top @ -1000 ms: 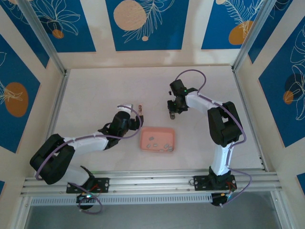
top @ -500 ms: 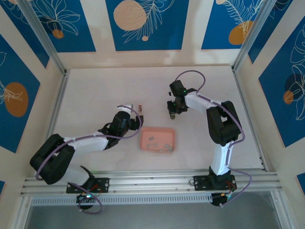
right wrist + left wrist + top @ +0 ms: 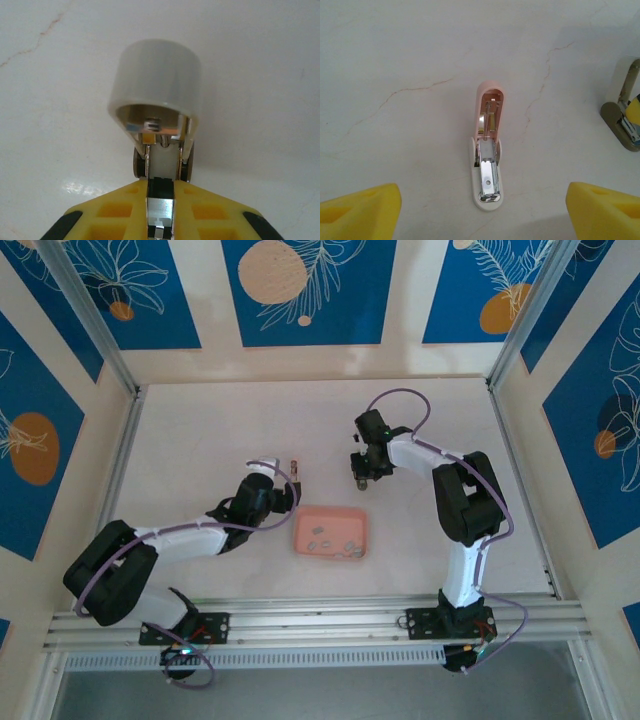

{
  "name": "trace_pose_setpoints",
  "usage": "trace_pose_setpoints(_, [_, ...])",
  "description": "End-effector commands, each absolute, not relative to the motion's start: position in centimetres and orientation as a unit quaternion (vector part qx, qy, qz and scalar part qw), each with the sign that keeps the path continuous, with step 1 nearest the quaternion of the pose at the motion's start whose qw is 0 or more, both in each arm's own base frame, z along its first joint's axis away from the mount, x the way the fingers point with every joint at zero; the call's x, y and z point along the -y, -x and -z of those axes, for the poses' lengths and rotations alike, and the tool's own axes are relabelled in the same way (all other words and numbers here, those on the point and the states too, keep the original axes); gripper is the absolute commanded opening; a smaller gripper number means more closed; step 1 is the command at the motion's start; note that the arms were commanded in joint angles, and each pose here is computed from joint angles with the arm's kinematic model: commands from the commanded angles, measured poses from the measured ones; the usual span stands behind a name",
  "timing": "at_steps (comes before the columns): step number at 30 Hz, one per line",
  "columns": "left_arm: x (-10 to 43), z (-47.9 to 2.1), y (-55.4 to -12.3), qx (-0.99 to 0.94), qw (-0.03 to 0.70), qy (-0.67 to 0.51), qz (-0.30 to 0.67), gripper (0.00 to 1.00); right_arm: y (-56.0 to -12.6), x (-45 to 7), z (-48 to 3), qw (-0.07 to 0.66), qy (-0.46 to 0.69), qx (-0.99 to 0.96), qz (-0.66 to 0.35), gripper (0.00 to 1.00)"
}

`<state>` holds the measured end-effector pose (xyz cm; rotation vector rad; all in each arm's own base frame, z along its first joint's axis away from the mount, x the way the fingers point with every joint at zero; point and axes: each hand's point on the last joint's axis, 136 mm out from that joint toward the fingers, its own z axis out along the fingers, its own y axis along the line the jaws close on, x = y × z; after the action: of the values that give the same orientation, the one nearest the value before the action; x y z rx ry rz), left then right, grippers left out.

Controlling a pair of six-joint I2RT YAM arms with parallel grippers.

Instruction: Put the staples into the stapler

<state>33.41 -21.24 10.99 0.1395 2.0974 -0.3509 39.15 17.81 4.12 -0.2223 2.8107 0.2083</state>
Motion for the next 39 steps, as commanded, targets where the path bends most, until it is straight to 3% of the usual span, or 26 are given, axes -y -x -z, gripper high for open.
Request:
trace_pose_setpoints(1, [21.6, -11.8, -33.9, -0.856, 0.492, -0.056, 0.149, 0.85, -38.4, -17.6, -4.2, 0.15, 0.079, -0.983, -0.064, 0.24])
trace_pose_setpoints(7, [21.6, -12.0, -33.8, -0.854, 0.494, -0.057, 0.152, 0.85, -38.8, -17.8, -6.2, 0.176, 0.08, -0.978, -0.072, 0.31])
trace_pose_setpoints(13, [21.6, -12.6, -33.6, -0.852, 0.496, -0.059, 0.157, 0.85, -38.1, -17.3, -8.8, 0.201, 0.072, -0.974, -0.08, 0.33])
trace_pose_setpoints(25, [21.6, -12.6, -32.6, -0.851, 0.491, -0.054, 0.177, 0.85, -33.6, -16.4, -8.8, 0.155, 0.029, -0.979, -0.131, 0.36])
trace_pose_setpoints(30, [20.6, -12.2, -31.8, -0.853, 0.488, -0.034, 0.18, 0.85, -31.7, -18.8, -10.2, 0.165, 0.115, -0.969, -0.143, 0.4])
trace_pose_setpoints(39, [18.2, -10.5, -29.9, -0.869, 0.466, 0.002, 0.168, 0.88, -27.5, -25.3, -13.9, 0.203, 0.401, -0.865, -0.223, 0.48])
